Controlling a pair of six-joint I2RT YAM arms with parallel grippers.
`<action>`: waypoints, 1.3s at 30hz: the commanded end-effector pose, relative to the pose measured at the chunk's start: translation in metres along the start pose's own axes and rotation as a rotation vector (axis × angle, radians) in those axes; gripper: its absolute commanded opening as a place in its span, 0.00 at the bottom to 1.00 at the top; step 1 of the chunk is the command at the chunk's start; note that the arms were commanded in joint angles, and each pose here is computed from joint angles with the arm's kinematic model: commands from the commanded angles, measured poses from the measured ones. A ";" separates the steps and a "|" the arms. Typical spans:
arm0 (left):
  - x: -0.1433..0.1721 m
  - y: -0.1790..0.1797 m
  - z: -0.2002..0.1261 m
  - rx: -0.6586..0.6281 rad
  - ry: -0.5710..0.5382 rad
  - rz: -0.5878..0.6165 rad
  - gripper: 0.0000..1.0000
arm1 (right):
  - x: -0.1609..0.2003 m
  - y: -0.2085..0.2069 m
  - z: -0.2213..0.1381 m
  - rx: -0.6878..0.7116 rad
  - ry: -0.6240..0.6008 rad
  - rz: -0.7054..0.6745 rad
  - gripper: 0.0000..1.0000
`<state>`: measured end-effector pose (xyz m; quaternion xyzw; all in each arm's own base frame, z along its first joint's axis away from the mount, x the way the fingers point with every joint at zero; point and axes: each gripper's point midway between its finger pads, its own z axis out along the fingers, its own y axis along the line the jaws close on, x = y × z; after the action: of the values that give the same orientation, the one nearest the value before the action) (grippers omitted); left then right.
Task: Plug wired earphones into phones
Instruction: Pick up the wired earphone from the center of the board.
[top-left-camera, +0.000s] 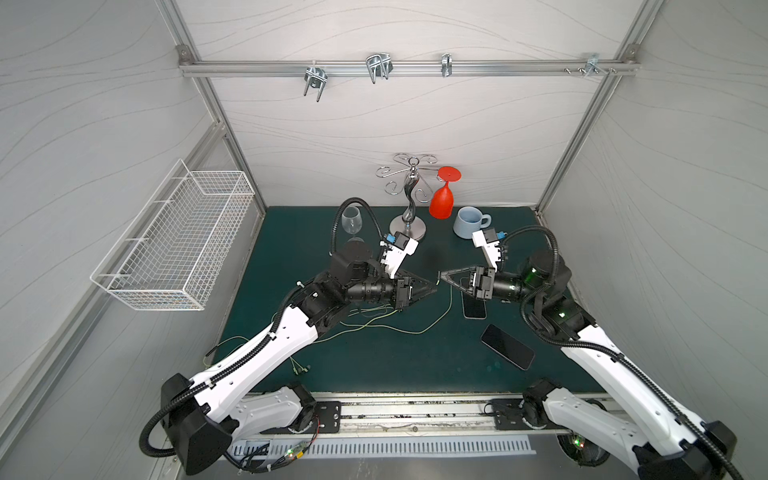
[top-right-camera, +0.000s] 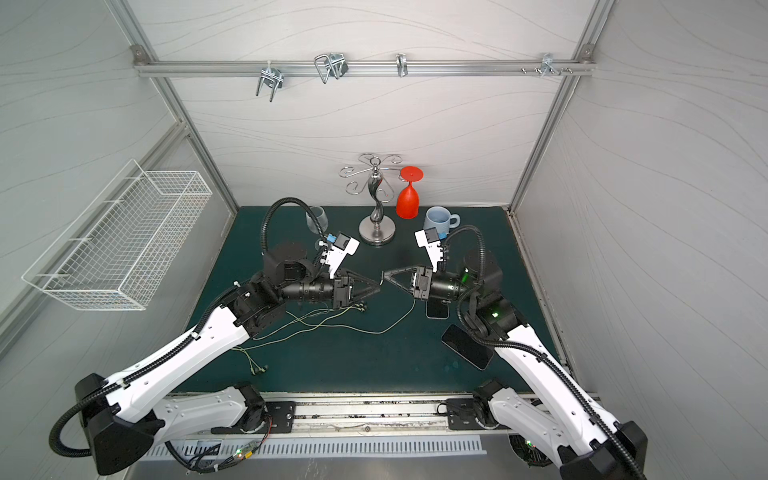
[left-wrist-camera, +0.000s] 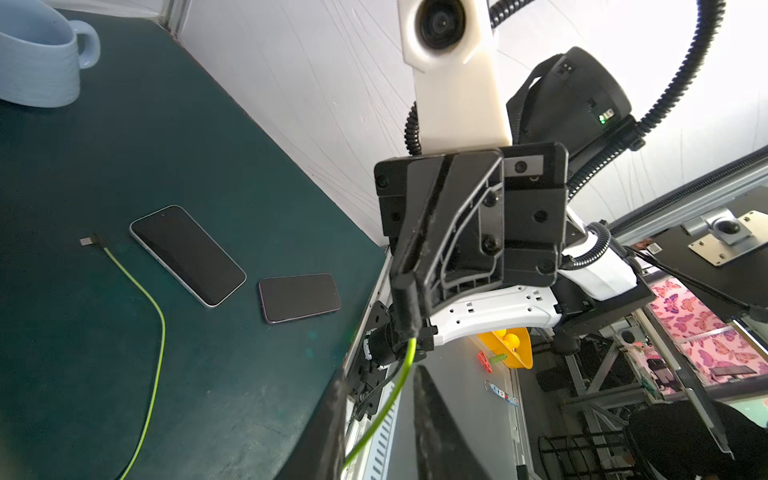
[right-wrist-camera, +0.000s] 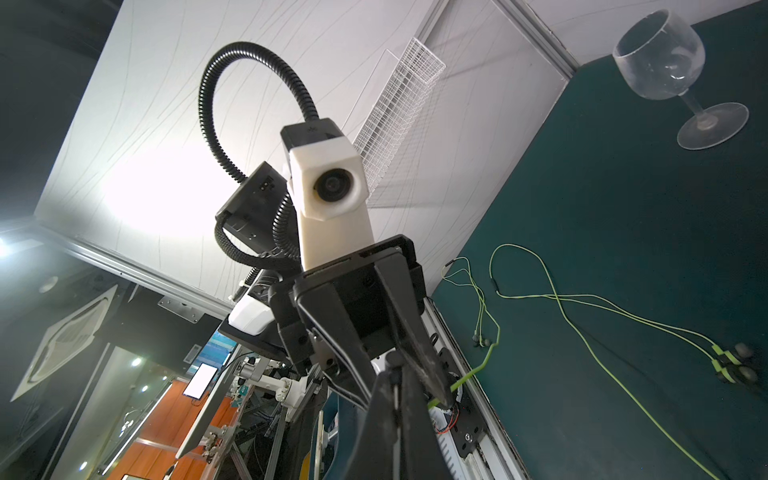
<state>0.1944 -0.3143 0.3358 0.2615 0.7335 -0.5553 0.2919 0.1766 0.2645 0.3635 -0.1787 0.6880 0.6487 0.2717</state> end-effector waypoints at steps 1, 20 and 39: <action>-0.027 -0.028 -0.007 0.078 -0.060 0.065 0.25 | -0.004 0.019 0.002 -0.057 0.001 -0.068 0.00; -0.031 -0.013 -0.003 0.006 -0.080 0.052 0.00 | 0.005 0.004 0.004 0.024 0.054 -0.116 0.37; 0.061 0.126 0.018 -0.410 0.126 -0.130 0.00 | 0.119 -0.212 -0.124 0.709 0.951 -0.548 0.99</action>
<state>0.2360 -0.2974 0.2060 0.1813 0.8641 -0.4029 0.2411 0.2234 0.1691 0.1623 -0.4730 0.8309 0.1538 0.2494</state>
